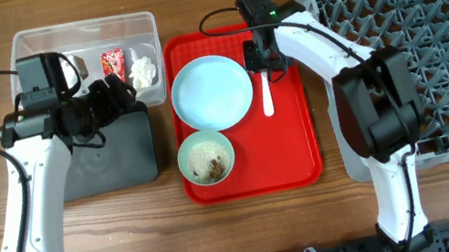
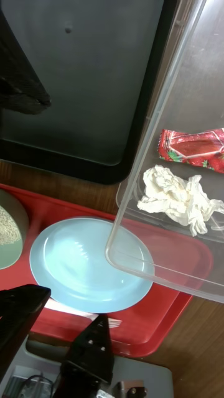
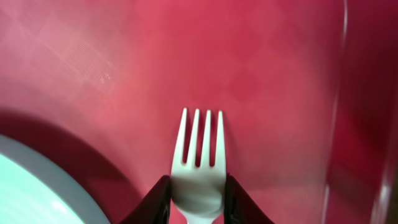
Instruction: Sort waste into correct bins and load items into the dishwasher rack
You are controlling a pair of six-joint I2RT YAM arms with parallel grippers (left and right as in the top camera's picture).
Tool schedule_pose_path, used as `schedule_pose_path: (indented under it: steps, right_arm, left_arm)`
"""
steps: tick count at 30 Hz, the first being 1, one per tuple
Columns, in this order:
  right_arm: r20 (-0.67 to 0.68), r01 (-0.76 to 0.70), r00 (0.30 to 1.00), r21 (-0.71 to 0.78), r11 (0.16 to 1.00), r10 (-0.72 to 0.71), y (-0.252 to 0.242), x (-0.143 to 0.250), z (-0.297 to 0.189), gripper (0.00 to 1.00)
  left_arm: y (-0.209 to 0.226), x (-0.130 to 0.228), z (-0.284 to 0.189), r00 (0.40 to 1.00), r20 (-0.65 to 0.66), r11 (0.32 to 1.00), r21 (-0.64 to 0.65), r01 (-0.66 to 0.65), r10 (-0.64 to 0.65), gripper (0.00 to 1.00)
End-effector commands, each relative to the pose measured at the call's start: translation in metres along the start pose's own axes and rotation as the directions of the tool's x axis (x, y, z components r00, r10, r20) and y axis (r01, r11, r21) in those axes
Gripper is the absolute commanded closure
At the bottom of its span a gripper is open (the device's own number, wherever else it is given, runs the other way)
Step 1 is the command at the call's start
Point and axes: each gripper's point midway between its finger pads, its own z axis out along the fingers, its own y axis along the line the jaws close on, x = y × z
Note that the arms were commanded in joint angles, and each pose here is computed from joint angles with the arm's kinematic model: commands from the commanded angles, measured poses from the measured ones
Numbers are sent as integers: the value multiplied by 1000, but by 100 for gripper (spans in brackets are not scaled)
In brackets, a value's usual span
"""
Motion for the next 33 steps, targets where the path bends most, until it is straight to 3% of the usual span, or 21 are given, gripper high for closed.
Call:
schedule_pose_path:
  steps: [1,10,11,12,13,21,25,30,33]
  right_arm:
    - [34,57,998,-48,997,-55,8,-3,-31,96]
    - [86,154,985,-86,984,-146,9,-3,-86,95]
    - [82,152,986,-85,985,-145,9,-2,-84,92]
    - [77,147,987,-85,986,-140,9,-2,-82,77]
    - [70,137,989,-81,987,-131,8,-1,-78,71]
    - [52,22,998,111,994,-28,-21,-4,-30,69]
    - [75,-17,997,93,996,10,-17,-9,-25,68]
    - [92,-12,996,60,998,6,0,-10,-21,57]
    - [71,-34,997,68,997,29,-1,-5,-11,55]
  left_arm:
    - [1,-3,-5,1000,17,1000,-2,-13,13,11]
    - [1,-3,-5,1000,17,1000,-2,-13,13,11]
    - [1,-3,-5,1000,17,1000,-2,-13,13,11]
    - [1,-2,-5,1000,17,1000,-2,-13,13,11]
    - [1,-2,-5,1000,15,1000,-3,-12,12,11]
    - [2,0,-5,1000,7,1000,-6,-9,10,11]
    - [2,0,-5,1000,7,1000,-6,-9,10,10]
    - [2,0,-5,1000,7,1000,-6,-9,10,10]
    - [2,0,-5,1000,7,1000,-6,-9,9,10]
